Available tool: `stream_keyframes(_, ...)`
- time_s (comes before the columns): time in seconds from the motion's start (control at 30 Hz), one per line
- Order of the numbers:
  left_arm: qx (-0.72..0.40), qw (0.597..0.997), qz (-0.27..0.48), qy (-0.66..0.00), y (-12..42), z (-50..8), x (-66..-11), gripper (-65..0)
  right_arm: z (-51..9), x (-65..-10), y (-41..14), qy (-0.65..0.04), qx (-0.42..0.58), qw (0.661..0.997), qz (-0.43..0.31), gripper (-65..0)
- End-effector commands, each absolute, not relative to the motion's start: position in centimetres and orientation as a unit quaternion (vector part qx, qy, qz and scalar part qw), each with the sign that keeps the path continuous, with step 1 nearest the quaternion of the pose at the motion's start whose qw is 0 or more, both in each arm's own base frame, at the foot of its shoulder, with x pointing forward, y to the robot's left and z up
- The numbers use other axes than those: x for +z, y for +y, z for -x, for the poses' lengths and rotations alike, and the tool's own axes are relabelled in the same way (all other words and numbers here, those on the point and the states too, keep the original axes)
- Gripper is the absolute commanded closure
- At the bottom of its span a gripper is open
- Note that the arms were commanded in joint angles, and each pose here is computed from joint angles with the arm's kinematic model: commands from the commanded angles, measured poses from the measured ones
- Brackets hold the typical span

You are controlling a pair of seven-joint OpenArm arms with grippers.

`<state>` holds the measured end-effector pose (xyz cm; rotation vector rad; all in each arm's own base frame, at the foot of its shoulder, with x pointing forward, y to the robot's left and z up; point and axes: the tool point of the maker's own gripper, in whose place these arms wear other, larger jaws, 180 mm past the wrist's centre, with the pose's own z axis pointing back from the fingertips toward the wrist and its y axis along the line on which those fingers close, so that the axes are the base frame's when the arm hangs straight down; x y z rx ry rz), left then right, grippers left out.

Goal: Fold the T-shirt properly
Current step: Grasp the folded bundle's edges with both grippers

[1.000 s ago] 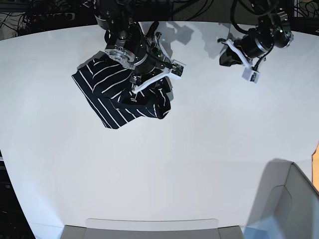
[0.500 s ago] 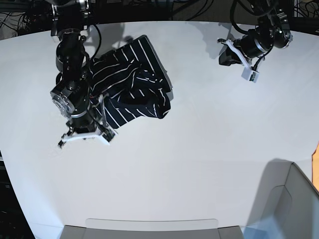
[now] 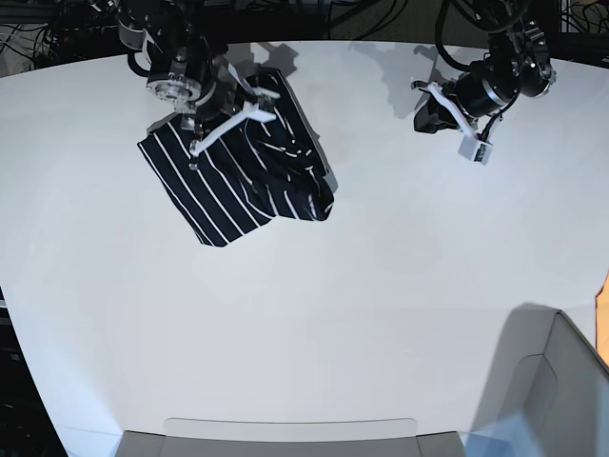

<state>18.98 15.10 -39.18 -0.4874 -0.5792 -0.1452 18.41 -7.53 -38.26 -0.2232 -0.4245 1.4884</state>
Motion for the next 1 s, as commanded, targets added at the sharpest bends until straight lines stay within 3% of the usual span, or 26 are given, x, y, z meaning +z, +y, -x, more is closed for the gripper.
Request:
stream_keyframes(0.0, -0.073, 0.920, 0.241, -0.302, 15.1, -19.7, -38.3, 0.0, -18.2, -37.8, -6.6, -0.204, 0.682, 0.697, 0.084, 0.0)
stream_keyframes(0.23, -0.068, 0.916, 0.248, -0.309, 14.5, -20.1, -38.1, 0.0, -20.8, -35.4, -4.2, -0.261, 0.656, 0.708, 0.007, 0.0)
stream_keyframes(0.4, -0.069, 0.913, 0.252, -0.312, 14.2, -20.4, -38.0, 0.0, -26.6, -32.4, -3.8, -0.326, 0.596, 0.734, 0.013, 0.0)
stream_keyframes(0.53, -0.069, 0.913, 0.252, -0.313, 14.2, -20.5, -37.9, 0.0, -29.0, -34.4, -3.8, -0.294, 0.602, 0.742, 0.018, 0.0)
stream_keyframes(0.67, -0.069, 0.913, 0.252, -0.313, 14.2, -20.5, -37.9, 0.0, -28.8, -36.7, -1.9, -0.255, 0.640, 0.724, 0.007, 0.0)
stream_keyframes(0.97, -0.069, 0.913, 0.252, -0.313, 14.2, -20.5, -37.9, 0.0, -28.9, -35.3, 6.5, -0.284, 0.678, 0.677, -0.042, 0.0)
